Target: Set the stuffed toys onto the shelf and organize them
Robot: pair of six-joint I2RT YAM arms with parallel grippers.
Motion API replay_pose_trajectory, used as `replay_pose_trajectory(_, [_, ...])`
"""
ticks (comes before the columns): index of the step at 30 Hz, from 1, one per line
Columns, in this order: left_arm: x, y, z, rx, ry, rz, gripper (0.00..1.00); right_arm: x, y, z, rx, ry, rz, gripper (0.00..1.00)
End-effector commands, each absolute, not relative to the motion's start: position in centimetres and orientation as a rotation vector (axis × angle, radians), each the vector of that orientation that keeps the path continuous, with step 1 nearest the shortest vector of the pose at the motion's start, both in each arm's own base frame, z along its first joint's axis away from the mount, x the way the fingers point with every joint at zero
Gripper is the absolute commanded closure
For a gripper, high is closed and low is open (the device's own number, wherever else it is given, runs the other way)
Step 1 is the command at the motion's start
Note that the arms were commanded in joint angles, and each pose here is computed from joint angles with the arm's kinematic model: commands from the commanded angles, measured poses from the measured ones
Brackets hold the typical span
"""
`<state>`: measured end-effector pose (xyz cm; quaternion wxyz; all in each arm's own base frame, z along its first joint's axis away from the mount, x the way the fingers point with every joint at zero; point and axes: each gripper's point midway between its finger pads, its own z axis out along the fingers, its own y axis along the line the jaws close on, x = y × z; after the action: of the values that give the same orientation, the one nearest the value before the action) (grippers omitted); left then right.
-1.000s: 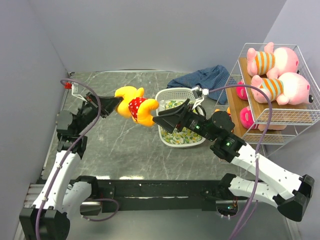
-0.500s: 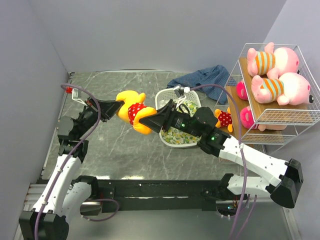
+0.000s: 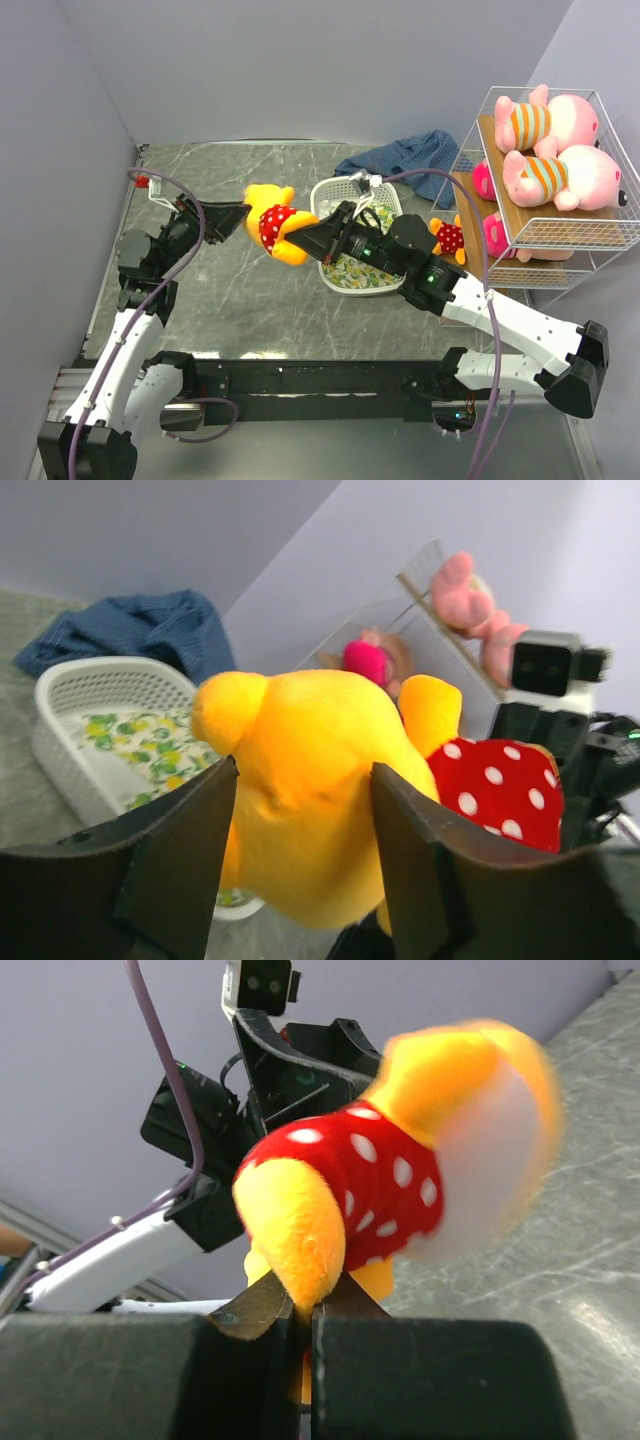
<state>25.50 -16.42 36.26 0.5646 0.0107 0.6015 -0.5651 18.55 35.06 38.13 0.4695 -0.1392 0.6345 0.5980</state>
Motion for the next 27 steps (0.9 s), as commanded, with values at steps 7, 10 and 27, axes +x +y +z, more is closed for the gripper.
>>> replay_pose_trajectory(7, [29.1, -10.9, 32.7, -0.221, 1.759, -0.796, 0.03, 21.6, 34.1, 35.8, -0.399, 1.690, 1.115, 1.00])
replay_pose_trajectory(10, [28.6, -11.5, 33.7, -0.161, 1.761, -0.821, 0.04, 23.0, 33.7, 34.5, -0.404, 1.751, 0.994, 1.00])
replay_pose_trajectory(27, [23.1, -18.7, 31.8, 0.276, 1.658, -1.293, 0.10, 23.7, 37.3, 34.2, -0.440, 1.791, 1.072, 0.91])
